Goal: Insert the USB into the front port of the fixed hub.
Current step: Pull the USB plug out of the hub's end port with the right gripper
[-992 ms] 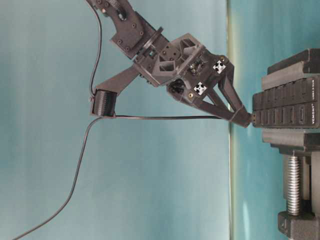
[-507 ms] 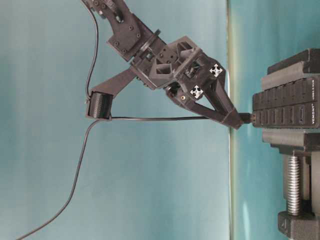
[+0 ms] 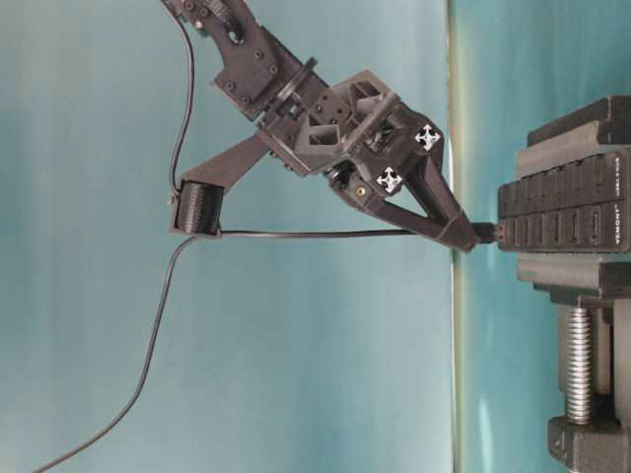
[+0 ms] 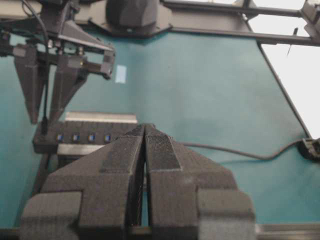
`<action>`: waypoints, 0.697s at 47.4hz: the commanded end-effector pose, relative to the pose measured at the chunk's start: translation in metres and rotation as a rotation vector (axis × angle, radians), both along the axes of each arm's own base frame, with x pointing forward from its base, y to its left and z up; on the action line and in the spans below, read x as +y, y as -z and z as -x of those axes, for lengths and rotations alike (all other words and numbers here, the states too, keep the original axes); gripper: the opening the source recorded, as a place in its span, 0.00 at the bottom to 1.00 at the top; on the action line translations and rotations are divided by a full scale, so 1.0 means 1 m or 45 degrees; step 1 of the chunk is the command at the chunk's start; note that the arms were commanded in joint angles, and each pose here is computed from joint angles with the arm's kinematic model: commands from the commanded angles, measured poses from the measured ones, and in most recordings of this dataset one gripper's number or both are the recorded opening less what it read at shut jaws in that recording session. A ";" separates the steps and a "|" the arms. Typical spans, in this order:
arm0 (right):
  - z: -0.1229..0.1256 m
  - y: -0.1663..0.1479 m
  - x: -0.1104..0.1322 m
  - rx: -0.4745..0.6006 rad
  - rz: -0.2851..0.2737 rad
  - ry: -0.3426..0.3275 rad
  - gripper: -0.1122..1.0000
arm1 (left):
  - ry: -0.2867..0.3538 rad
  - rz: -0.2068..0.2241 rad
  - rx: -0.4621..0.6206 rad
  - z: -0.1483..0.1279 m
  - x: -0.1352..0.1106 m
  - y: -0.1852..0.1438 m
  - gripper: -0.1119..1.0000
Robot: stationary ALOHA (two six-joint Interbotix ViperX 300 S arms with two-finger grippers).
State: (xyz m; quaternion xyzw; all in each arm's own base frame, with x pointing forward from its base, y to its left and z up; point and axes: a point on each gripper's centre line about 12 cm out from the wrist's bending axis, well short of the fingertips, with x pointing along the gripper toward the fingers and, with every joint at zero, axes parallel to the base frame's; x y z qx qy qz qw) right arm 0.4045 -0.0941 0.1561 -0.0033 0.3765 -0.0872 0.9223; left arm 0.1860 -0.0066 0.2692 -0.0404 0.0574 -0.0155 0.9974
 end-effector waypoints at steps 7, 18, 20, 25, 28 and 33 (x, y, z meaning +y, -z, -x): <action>-0.005 -0.016 0.001 -0.047 0.015 -0.012 0.31 | 0.000 -0.001 -0.025 -0.002 0.000 -0.008 0.10; -0.006 -0.020 0.006 -0.057 0.006 -0.017 0.22 | 0.002 -0.001 -0.023 -0.001 0.000 -0.007 0.10; -0.006 -0.020 0.007 -0.053 0.004 -0.018 0.21 | 0.000 -0.001 -0.023 -0.002 0.000 -0.007 0.10; -0.006 -0.020 0.008 -0.048 0.001 -0.020 0.20 | 0.000 -0.001 -0.023 -0.002 0.000 -0.007 0.10; -0.006 -0.021 0.008 -0.050 0.001 -0.020 0.20 | 0.000 -0.001 -0.023 -0.002 0.000 -0.007 0.10; -0.007 -0.022 0.008 -0.052 0.002 -0.022 0.19 | 0.002 -0.001 -0.023 -0.001 0.000 -0.007 0.10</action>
